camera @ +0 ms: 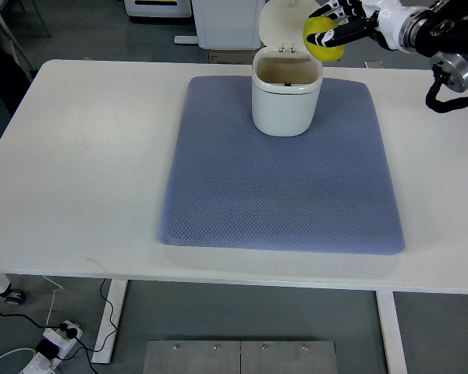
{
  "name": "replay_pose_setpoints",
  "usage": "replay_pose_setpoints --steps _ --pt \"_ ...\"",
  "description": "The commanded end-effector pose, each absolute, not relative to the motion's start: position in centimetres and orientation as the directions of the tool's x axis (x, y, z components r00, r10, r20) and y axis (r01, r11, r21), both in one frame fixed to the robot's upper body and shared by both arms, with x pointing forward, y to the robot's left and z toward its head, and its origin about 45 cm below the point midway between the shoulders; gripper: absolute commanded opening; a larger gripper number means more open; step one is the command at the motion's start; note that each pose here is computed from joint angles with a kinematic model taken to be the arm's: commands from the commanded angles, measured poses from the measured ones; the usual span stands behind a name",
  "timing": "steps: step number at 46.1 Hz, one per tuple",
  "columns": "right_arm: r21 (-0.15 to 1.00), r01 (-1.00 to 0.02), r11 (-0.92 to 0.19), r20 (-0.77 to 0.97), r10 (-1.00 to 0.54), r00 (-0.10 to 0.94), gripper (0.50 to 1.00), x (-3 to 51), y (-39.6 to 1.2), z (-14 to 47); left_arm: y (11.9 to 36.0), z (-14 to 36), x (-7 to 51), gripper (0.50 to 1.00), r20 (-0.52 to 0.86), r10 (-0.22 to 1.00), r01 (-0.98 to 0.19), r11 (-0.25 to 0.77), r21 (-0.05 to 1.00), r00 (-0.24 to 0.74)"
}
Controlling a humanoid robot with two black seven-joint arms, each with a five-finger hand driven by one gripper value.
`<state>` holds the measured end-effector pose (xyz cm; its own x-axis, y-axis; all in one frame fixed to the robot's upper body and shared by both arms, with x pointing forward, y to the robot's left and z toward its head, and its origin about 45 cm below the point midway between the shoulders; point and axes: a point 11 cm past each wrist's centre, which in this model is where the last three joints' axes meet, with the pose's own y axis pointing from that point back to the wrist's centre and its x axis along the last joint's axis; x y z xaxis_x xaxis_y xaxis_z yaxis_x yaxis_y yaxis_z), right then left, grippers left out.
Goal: Put lemon in trash with right hand
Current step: 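Lift the lemon and carry it over the white trash bin, then lower the lemon into the bin and open the right hand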
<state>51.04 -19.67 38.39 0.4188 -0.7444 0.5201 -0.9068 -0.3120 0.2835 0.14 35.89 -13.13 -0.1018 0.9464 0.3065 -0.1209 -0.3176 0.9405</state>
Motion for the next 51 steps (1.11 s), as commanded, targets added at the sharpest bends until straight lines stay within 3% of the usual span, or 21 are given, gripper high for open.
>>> replay_pose_setpoints --steps 1,23,51 --pt "0.271 -0.913 -0.304 0.504 -0.763 0.404 0.500 51.3 -19.4 38.2 35.9 -13.1 0.1 1.000 0.307 0.946 -0.121 -0.318 0.940 -0.102" --pt "0.250 -0.908 -0.336 0.377 -0.830 0.410 0.500 51.3 -16.1 36.4 35.9 -13.1 0.1 1.000 0.307 0.946 -0.121 -0.318 0.940 -0.102" --pt "0.207 -0.942 -0.266 0.311 -0.895 0.321 0.500 51.9 -16.3 34.8 35.9 -13.1 0.1 1.000 0.307 0.946 -0.121 -0.318 0.940 -0.102"
